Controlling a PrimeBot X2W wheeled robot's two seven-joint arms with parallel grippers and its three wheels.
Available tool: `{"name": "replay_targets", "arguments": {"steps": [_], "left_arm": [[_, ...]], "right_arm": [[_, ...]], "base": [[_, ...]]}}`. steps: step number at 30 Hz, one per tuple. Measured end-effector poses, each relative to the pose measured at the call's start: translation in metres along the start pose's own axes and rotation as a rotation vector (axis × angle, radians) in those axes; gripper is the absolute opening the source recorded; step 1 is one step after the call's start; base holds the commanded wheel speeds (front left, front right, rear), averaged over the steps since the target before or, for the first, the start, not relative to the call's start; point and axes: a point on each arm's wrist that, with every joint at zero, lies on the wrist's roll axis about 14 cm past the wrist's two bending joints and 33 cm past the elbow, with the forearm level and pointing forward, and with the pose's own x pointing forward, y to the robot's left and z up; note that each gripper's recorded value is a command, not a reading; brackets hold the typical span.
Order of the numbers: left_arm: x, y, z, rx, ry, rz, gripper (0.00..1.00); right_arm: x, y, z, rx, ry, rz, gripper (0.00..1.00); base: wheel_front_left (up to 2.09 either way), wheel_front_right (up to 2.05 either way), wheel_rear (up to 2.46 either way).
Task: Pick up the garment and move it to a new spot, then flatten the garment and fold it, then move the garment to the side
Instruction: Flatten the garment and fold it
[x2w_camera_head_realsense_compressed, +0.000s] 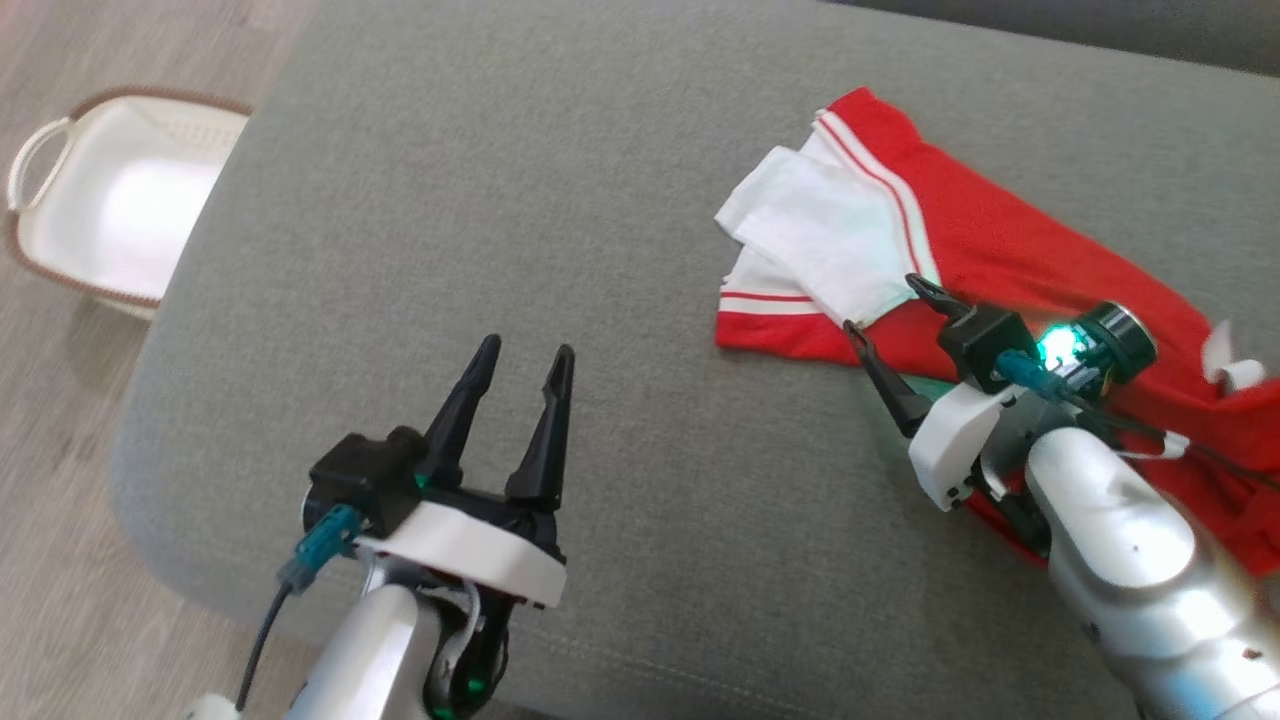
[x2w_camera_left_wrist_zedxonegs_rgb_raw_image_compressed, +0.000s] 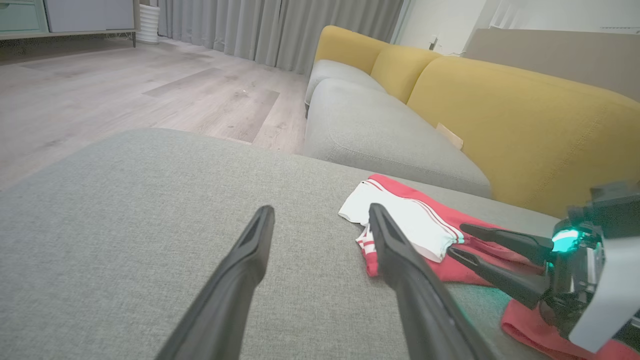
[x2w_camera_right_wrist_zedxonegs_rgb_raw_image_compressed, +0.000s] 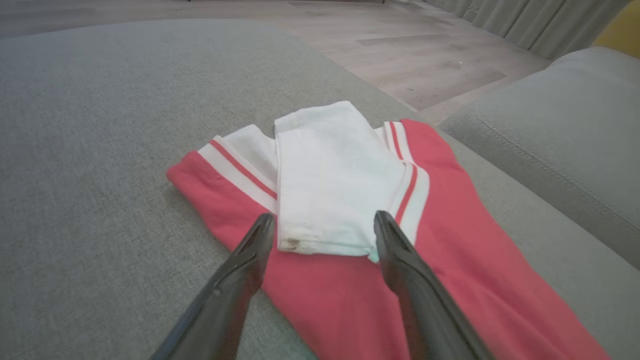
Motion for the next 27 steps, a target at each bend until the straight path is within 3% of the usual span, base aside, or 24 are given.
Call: {"name": "replay_targets", "arguments": {"steps": [13,15,19,21,22,23,24,27], "left_arm": [[0.004,0.009,-0.004,-0.005,0.016,0.038,1.0],[0.006,0.009,-0.002,-0.004,0.01,0.036,1.0],[0.007,0.007,-0.001,-0.005,0.007,0.03,1.0],[0.007,0.006,0.0,-0.006,0.003,0.024,1.0],[0.007,0.005,0.001,-0.007,0.0,0.021,1.0],[0.007,0.003,0.002,-0.008,-0.002,0.017,1.0],[0.007,0.002,0.002,-0.008,-0.004,0.014,1.0],[0.008,0.0,0.004,-0.01,-0.009,0.004,1.0]], "right_arm": [[0.024,0.0,-0.025,-0.035,0.092,0.068,1.0],[0.024,-0.003,-0.025,-0.021,0.093,0.063,0.88],[0.022,-0.007,-0.026,0.005,0.102,0.049,0.87],[0.02,-0.008,-0.027,0.023,0.107,0.041,0.53],[0.018,-0.009,-0.027,0.027,0.11,0.038,0.45],[0.017,-0.01,-0.027,0.034,0.112,0.034,0.29],[0.015,-0.011,-0.027,0.04,0.113,0.03,0.0],[0.012,-0.012,-0.026,0.066,0.112,0.02,0.0]], "base": [[0.0,0.0,0.0],[0.0,0.0,0.0],[0.0,0.0,0.0],[0.0,0.0,0.0],[0.0,0.0,0.0],[0.0,0.0,0.0],[0.0,0.0,0.0],[0.0,0.0,0.0]]}}
